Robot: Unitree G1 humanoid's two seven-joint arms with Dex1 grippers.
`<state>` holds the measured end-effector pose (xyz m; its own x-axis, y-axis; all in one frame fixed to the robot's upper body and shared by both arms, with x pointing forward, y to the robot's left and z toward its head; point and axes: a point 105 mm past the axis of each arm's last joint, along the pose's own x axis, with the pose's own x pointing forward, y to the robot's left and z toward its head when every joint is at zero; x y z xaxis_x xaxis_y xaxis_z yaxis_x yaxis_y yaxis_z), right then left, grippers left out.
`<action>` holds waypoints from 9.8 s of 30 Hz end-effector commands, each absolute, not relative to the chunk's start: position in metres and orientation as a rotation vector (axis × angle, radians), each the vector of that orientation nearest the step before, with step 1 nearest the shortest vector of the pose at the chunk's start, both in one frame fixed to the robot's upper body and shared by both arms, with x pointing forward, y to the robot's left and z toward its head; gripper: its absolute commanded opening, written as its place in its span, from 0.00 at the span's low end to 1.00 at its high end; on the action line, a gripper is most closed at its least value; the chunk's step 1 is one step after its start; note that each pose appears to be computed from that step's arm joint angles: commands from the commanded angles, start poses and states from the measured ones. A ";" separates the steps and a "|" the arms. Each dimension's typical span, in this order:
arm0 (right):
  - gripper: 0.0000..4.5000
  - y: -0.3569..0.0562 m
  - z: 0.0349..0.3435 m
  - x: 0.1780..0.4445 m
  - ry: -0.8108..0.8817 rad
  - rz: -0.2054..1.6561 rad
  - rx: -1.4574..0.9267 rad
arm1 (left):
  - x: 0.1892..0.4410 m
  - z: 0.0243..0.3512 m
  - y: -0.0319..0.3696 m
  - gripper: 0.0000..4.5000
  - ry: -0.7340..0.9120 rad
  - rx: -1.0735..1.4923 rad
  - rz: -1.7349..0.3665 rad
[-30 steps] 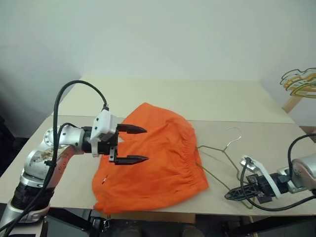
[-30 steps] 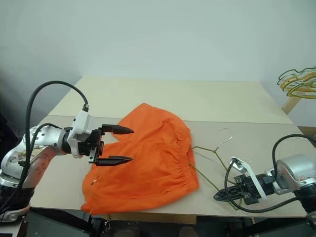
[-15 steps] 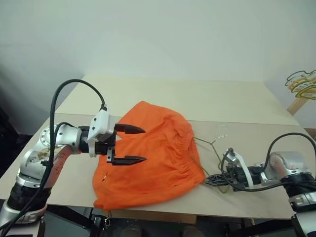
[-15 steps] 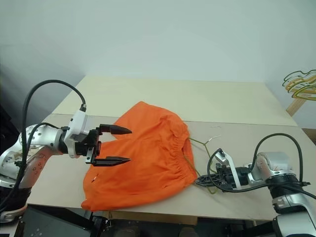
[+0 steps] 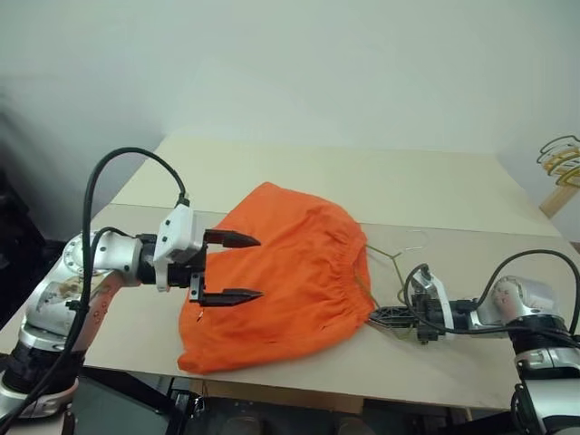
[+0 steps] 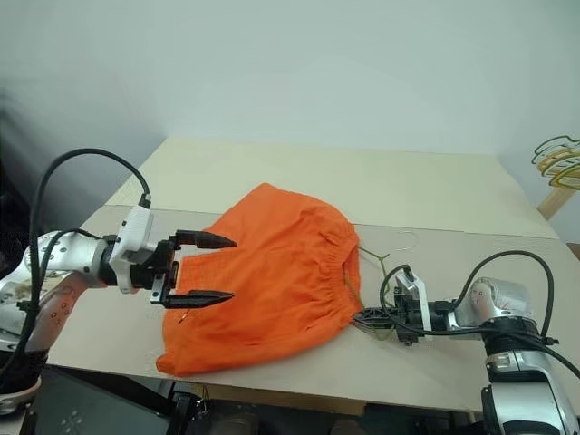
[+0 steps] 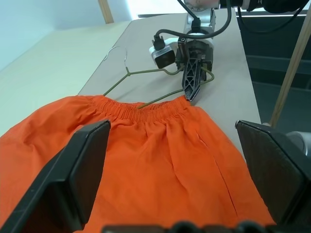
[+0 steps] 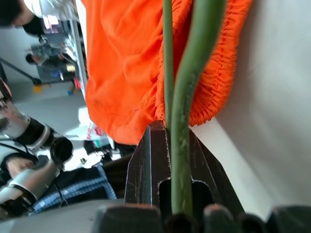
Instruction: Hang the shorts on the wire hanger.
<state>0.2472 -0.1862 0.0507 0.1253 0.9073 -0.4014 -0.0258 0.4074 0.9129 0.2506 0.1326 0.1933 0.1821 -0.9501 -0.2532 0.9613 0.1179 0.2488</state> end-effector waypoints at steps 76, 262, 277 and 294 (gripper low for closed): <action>0.00 -0.175 0.051 0.300 0.882 0.668 0.645 | 0.247 0.214 0.112 0.99 -0.122 0.234 -1.167; 0.00 -0.208 0.188 0.260 0.432 1.121 -0.040 | 0.310 0.141 0.203 0.01 0.615 0.812 -1.527; 0.39 -0.161 0.188 0.239 0.359 1.295 -0.172 | 0.329 0.144 0.159 0.01 0.482 0.746 -1.549; 1.00 -0.091 0.225 0.267 0.293 1.328 -0.269 | 0.334 0.151 0.150 0.01 0.438 0.754 -1.561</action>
